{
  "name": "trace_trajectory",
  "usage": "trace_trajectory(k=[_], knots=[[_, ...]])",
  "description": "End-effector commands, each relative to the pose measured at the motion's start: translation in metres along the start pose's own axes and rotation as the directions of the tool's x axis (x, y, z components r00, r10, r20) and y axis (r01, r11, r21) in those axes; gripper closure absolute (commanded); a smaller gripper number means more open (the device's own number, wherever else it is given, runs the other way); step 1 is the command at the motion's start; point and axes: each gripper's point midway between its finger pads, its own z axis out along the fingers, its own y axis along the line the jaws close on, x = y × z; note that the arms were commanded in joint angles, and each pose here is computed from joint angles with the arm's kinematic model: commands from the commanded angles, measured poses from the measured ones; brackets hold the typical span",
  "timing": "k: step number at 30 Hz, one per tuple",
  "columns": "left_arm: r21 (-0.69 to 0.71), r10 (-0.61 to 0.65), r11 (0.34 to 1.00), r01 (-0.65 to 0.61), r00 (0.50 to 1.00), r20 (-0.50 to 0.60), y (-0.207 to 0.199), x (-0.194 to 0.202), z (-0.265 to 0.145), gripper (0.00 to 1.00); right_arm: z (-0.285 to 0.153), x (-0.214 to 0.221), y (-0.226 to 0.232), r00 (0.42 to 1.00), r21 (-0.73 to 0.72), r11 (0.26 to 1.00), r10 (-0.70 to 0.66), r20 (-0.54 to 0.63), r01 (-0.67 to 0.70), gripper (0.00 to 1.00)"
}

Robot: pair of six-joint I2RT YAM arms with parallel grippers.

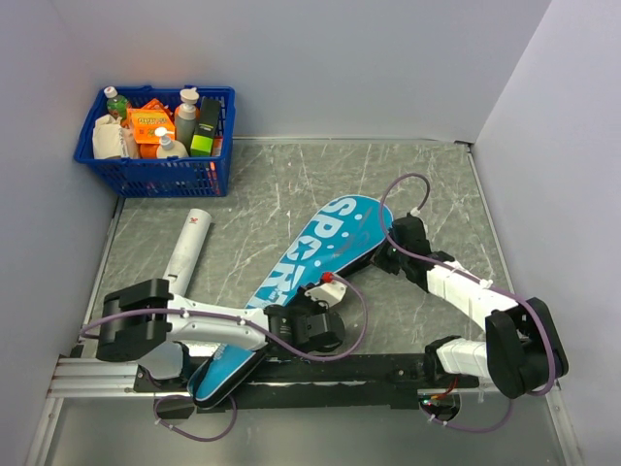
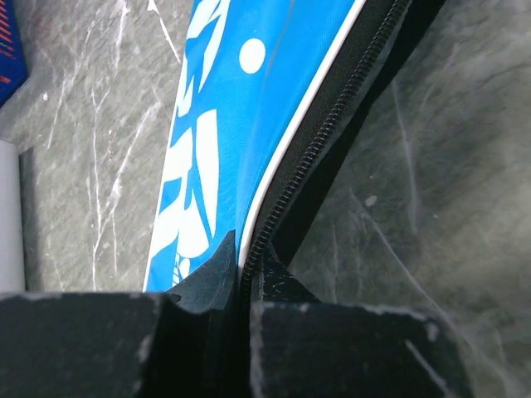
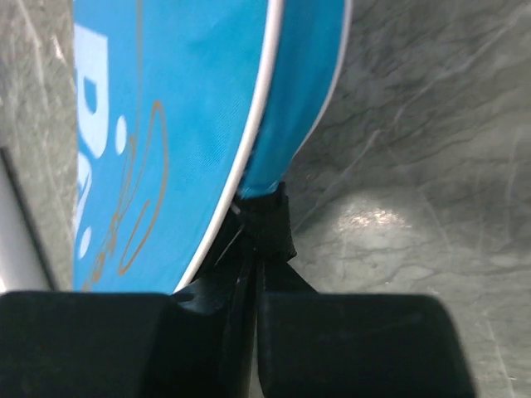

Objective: Pack up the badminton gear

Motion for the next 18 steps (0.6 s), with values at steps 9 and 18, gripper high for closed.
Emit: trace_trajectory(k=[9,18], knots=[[0.031,-0.110,0.994,0.108,0.991,0.074,0.008,-0.026,-0.027,0.99,-0.017,-0.059,-0.007,0.973,0.139,0.990,-0.056,0.225,0.025,0.78],[0.106,-0.173,0.981,0.164,0.982,0.081,0.012,-0.028,-0.037,0.99,-0.039,-0.081,-0.019,0.960,0.190,0.979,-0.124,0.251,0.077,0.80]])
